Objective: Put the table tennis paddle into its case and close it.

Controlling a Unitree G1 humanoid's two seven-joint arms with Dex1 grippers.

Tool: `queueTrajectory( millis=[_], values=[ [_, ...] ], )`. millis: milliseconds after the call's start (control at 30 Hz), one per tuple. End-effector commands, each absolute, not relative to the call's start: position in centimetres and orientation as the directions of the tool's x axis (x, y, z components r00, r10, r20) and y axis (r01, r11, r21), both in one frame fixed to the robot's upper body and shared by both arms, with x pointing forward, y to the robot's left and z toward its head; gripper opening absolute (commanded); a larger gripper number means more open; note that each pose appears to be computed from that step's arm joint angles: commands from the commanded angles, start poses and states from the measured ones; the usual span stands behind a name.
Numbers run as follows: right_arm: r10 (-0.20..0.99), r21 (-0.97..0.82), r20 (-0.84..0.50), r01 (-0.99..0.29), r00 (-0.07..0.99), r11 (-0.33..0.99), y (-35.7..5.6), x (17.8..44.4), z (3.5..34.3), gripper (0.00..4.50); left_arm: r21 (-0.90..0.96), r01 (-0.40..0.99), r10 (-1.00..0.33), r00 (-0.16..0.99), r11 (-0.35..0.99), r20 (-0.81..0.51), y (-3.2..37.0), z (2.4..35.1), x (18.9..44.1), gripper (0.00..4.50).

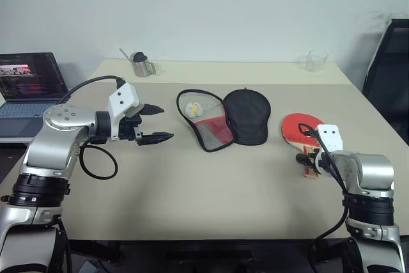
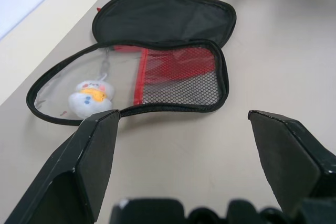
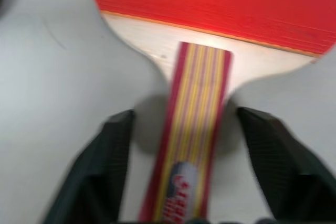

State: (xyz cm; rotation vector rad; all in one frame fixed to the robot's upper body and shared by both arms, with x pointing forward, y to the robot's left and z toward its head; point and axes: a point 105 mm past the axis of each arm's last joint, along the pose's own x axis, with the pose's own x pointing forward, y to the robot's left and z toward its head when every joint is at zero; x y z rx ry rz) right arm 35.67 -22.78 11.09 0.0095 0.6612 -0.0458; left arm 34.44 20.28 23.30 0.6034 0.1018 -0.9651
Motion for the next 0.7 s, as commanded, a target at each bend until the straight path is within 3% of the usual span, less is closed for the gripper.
queueTrajectory(
  millis=[33,100,167,400,567,700],
  values=[
    [-0.063,-0.012,-0.612,0.07,0.789,0.997,-23.1,35.9,10.9,1.8,0.481,0.772,-0.749,0.59,0.415,-0.301,20.5,25.0,34.2,4.29],
    [-0.055,-0.01,-0.602,0.062,0.796,0.998,-22.9,36.2,11.3,1.3,0.484,0.771,-0.752,0.59,0.415,-0.294,20.4,25.3,34.1,4.29],
    [-0.056,-0.015,-0.587,0.058,0.808,0.998,-22.8,36.6,11.7,1.12,0.487,0.771,-0.758,0.585,0.41,-0.289,20.3,25.5,33.9,4.29],
    [-0.067,-0.019,-0.481,0.066,0.874,0.998,-22.6,38.3,15.1,1.07,0.493,0.764,-0.752,0.593,0.416,-0.286,20.6,25.7,33.6,4.29],
    [-0.147,-0.041,-0.384,0.142,0.912,0.989,-23.5,39.3,18.5,1.07,0.495,0.758,-0.746,0.602,0.424,-0.283,20.8,25.8,33.5,4.29],
    [-0.12,-0.027,-0.34,0.118,0.933,0.993,-22.3,39.9,20.1,1.07,0.498,0.754,-0.743,0.608,0.429,-0.28,20.9,25.8,33.5,4.29]
  ],
)
